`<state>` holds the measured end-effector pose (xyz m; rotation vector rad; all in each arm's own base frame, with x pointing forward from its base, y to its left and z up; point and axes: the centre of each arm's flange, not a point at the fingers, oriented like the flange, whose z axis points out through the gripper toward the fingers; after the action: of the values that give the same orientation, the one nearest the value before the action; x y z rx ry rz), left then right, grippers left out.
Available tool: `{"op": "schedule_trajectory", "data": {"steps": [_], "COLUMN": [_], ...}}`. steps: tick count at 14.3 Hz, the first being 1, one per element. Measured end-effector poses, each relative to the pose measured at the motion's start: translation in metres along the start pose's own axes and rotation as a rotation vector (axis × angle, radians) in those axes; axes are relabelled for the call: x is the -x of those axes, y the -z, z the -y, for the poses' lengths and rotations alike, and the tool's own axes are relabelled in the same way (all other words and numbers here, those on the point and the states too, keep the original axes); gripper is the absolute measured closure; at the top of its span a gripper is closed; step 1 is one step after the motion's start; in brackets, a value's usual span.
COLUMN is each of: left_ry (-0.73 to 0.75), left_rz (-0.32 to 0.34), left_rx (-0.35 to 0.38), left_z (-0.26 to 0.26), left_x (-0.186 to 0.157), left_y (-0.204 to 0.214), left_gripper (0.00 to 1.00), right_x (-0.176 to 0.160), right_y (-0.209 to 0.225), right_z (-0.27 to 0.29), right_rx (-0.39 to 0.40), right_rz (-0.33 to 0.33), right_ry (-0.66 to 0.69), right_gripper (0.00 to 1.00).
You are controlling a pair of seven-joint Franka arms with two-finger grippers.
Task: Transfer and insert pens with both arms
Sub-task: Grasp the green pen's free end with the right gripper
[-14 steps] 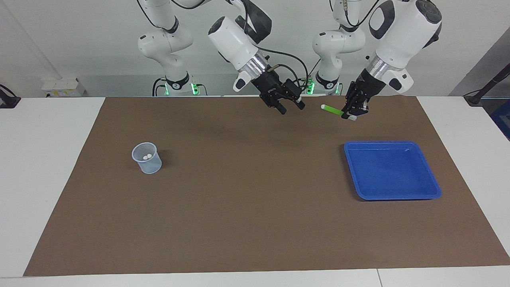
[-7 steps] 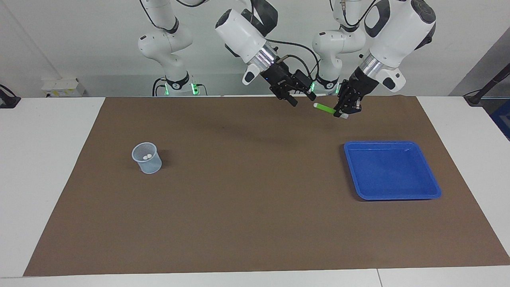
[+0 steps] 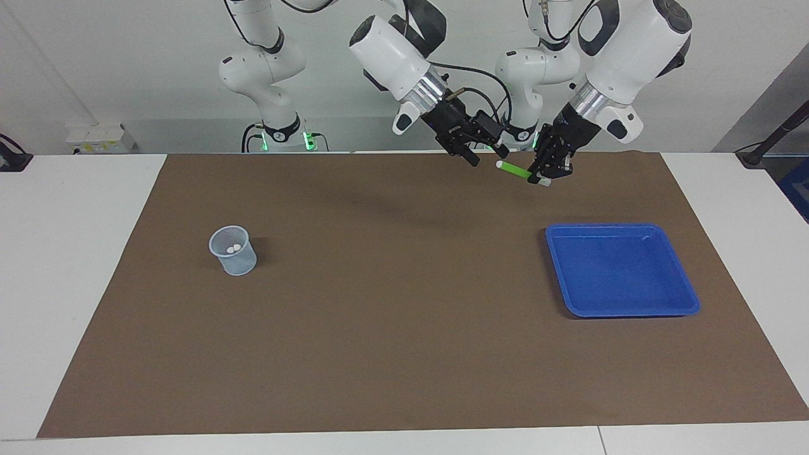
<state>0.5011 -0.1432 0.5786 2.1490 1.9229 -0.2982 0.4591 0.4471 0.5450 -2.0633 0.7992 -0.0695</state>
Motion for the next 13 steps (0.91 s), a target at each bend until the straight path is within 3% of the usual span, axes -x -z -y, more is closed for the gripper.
{"op": "schedule_trajectory", "data": {"steps": [2, 3, 6, 7, 9, 10, 12, 13], "left_ry": [0.002, 0.003, 0.004, 0.003, 0.002, 0.002, 0.003, 0.003], "left_rz": [0.0, 0.0, 0.0, 0.0, -0.001, 0.0, 0.0, 0.0], "left_rx": [0.0, 0.0, 0.003, 0.004, 0.007, 0.007, 0.006, 0.006], "left_z": [0.0, 0.0, 0.001, 0.002, 0.003, 0.004, 0.004, 0.004], "left_x": [0.0, 0.001, 0.002, 0.003, 0.004, 0.005, 0.005, 0.005], "left_y": [0.0, 0.0, 0.001, 0.002, 0.003, 0.003, 0.003, 0.003], "left_gripper": [0.83, 0.83, 0.83, 0.83, 0.83, 0.83, 0.83, 0.83], "right_x": [-0.001, -0.002, -0.002, -0.002, -0.002, -0.002, -0.003, -0.003], "right_y": [-0.002, -0.003, -0.006, -0.008, -0.011, -0.012, -0.013, -0.013], "right_z": [0.004, 0.005, 0.008, 0.009, 0.011, 0.012, 0.013, 0.013], "right_rx": [-0.007, -0.01, -0.014, -0.014, -0.015, -0.016, -0.017, -0.018], "right_rz": [0.002, 0.002, 0.003, 0.004, 0.005, 0.005, 0.005, 0.004], "right_ry": [-0.004, -0.005, -0.004, 0.0, 0.004, 0.005, 0.007, 0.008], "right_gripper": [0.0, 0.08, 0.1, 0.17, 0.2, 0.29, 0.33, 0.45]}}
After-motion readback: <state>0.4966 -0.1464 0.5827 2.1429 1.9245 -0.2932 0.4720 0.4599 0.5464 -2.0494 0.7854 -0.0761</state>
